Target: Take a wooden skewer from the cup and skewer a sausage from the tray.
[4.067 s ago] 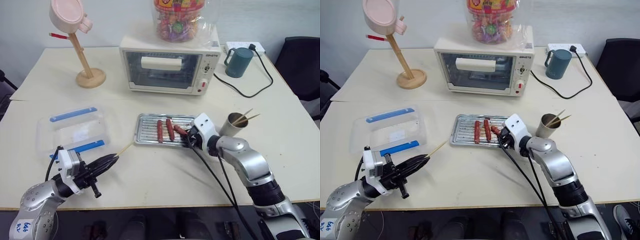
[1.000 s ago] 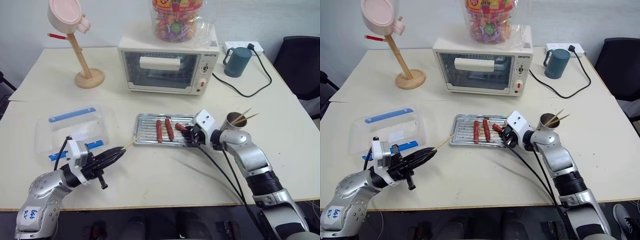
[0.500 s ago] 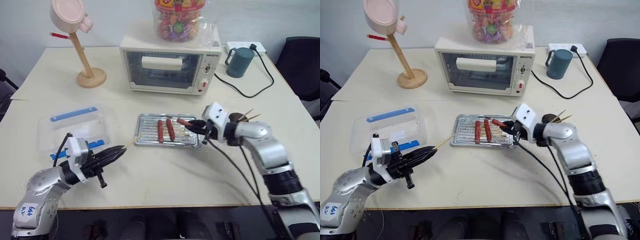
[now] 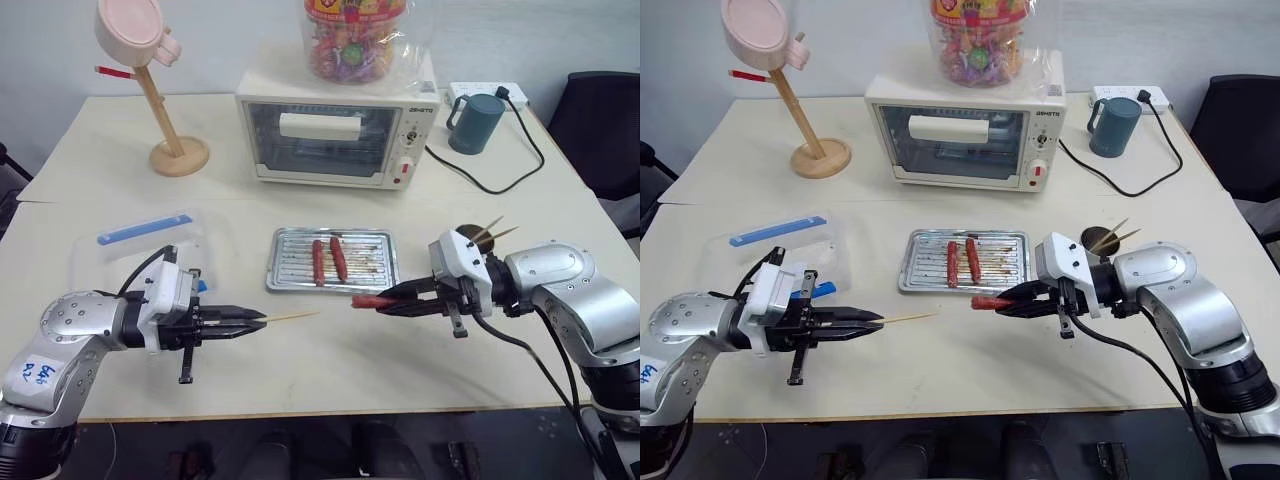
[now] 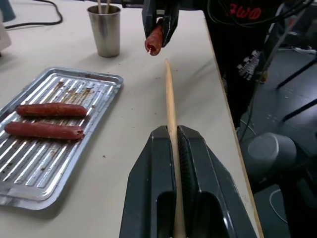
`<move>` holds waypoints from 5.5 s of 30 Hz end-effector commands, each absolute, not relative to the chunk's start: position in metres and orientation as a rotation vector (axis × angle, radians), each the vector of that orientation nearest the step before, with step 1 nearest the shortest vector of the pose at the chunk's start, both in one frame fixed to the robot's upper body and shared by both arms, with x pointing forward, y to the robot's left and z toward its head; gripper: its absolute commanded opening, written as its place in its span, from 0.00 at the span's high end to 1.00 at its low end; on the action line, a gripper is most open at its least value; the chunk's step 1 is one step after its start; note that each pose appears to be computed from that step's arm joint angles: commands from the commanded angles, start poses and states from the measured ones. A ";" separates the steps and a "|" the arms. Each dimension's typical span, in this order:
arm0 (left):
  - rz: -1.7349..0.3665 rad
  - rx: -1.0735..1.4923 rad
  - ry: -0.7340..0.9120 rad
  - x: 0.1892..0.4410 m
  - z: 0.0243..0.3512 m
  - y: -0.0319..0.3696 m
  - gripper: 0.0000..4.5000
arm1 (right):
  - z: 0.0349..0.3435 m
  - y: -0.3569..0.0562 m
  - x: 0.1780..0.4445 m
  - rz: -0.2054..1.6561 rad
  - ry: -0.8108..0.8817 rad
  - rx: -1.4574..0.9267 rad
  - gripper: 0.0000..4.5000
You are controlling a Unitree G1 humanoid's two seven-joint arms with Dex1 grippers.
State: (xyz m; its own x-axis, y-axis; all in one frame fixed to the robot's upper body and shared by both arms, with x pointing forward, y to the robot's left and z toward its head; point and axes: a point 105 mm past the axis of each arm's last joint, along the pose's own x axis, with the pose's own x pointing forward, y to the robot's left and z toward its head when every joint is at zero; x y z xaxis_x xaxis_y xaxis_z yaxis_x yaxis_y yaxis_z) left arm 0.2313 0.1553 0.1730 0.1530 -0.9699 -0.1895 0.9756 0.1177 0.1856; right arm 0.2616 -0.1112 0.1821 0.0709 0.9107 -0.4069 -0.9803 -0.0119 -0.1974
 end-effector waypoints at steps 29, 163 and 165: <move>-1.472 0.293 0.031 0.232 0.165 0.146 1.00 | 0.191 -0.087 0.245 1.591 0.134 -0.520 0.93; -1.046 0.454 -0.046 0.265 0.218 0.284 0.52 | 0.192 -0.137 0.237 1.227 -0.283 -0.299 0.00; -1.128 0.475 -0.007 0.252 0.201 0.260 0.52 | 0.190 -0.139 0.238 1.247 -0.267 -0.307 0.00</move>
State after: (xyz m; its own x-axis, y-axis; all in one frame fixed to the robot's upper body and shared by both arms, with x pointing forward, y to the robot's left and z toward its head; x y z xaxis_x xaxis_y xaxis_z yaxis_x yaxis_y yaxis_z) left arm 0.2611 0.2811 0.2034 0.5021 -0.8363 -0.2201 0.8395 0.4103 0.3562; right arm 0.2400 -0.1369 0.1858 0.3200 0.9468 0.0330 -0.8815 0.3103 -0.3558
